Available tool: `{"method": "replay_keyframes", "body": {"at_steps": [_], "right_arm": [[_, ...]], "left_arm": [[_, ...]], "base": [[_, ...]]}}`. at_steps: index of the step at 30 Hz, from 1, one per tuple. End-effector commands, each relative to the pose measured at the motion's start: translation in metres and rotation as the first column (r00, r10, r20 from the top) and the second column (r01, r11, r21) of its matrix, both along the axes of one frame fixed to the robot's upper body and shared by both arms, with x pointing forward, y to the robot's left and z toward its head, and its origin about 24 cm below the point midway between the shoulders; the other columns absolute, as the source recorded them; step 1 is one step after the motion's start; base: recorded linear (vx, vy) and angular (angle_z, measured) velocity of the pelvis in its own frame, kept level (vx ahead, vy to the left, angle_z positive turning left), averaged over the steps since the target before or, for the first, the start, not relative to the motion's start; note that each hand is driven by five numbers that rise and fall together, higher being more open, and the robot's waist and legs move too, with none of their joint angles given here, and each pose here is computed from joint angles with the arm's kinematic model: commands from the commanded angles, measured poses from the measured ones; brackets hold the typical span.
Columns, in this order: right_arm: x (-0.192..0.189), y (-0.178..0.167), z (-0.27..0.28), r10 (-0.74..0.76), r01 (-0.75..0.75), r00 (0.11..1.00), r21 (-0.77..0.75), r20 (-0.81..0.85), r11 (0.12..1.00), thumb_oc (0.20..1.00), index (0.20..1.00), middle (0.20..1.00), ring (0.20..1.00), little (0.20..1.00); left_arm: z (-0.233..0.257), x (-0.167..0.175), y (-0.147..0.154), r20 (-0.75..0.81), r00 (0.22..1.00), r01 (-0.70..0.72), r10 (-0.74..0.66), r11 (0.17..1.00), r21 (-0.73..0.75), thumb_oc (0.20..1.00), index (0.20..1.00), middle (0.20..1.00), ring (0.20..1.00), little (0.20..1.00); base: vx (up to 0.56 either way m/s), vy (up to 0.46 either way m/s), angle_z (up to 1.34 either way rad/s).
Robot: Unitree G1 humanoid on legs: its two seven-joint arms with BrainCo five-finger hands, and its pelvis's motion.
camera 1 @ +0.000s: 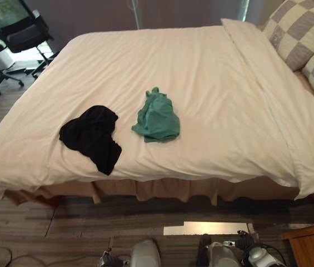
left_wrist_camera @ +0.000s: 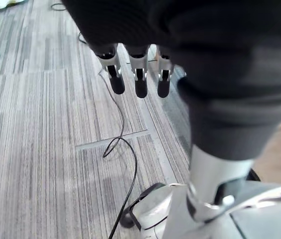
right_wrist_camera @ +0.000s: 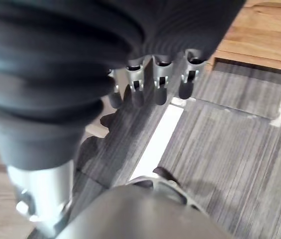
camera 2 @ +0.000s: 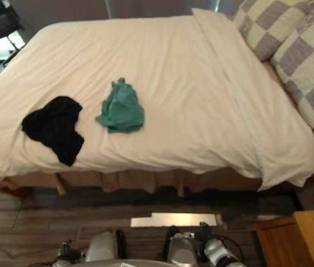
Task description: Tidy up the quilt and then pick up the clothes from the bed and put them into the laundry hamper.
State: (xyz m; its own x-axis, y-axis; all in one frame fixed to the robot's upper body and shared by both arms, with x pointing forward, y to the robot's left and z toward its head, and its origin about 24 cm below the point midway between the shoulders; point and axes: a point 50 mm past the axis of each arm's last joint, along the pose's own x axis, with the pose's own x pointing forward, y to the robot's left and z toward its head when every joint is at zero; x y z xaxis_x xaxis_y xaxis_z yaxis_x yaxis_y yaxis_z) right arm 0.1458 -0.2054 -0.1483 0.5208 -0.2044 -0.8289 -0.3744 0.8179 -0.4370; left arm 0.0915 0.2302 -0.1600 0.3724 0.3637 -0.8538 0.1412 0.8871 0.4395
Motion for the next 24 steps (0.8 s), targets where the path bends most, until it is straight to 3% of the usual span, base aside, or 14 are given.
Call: {"method": "replay_keyframes", "body": {"at_steps": [1,7,12,16,24], "right_arm": [[0.012,0.019,0.004,0.073,-0.074,0.996,0.025,0.049,0.997,1.0,1.0,1.0,1.0,1.0],[-0.017,0.013,-0.007,0.024,-0.023,0.999,0.031,-0.044,0.999,1.0,1.0,1.0,1.0,1.0],[-0.027,0.04,-0.014,0.08,-0.071,0.992,0.095,-0.096,0.993,1.0,1.0,1.0,1.0,1.0],[-0.019,0.062,-0.01,0.165,-0.158,0.986,0.143,-0.039,0.977,1.0,1.0,1.0,1.0,1.0],[-0.01,0.062,-0.008,0.194,-0.189,0.98,0.118,-0.036,0.975,1.0,1.0,1.0,1.0,1.0]], "left_arm": [[0.005,0.022,-0.011,0.08,0.992,0.098,-0.098,0.995,0.006,1.0,1.0,1.0,1.0,1.0],[0.007,0.03,-0.01,0.073,0.981,0.176,-0.177,0.984,0.025,1.0,1.0,1.0,1.0,1.0],[0.014,0.031,0.022,0.025,0.98,0.192,-0.196,0.976,0.102,1.0,1.0,1.0,1.0,1.0],[0.018,0.031,0.035,-0.009,0.966,0.259,-0.26,0.955,0.145,1.0,1.0,1.0,1.0,1.0],[0.012,0.032,0.017,-0.026,0.952,0.307,-0.306,0.944,0.12,1.0,1.0,1.0,1.0,1.0]], "base": [[0.14,0.399,0.1],[0.19,0.675,0.3],[0.15,0.545,-0.14],[0.17,0.249,-0.45],[0.18,0.083,0.04]]}}
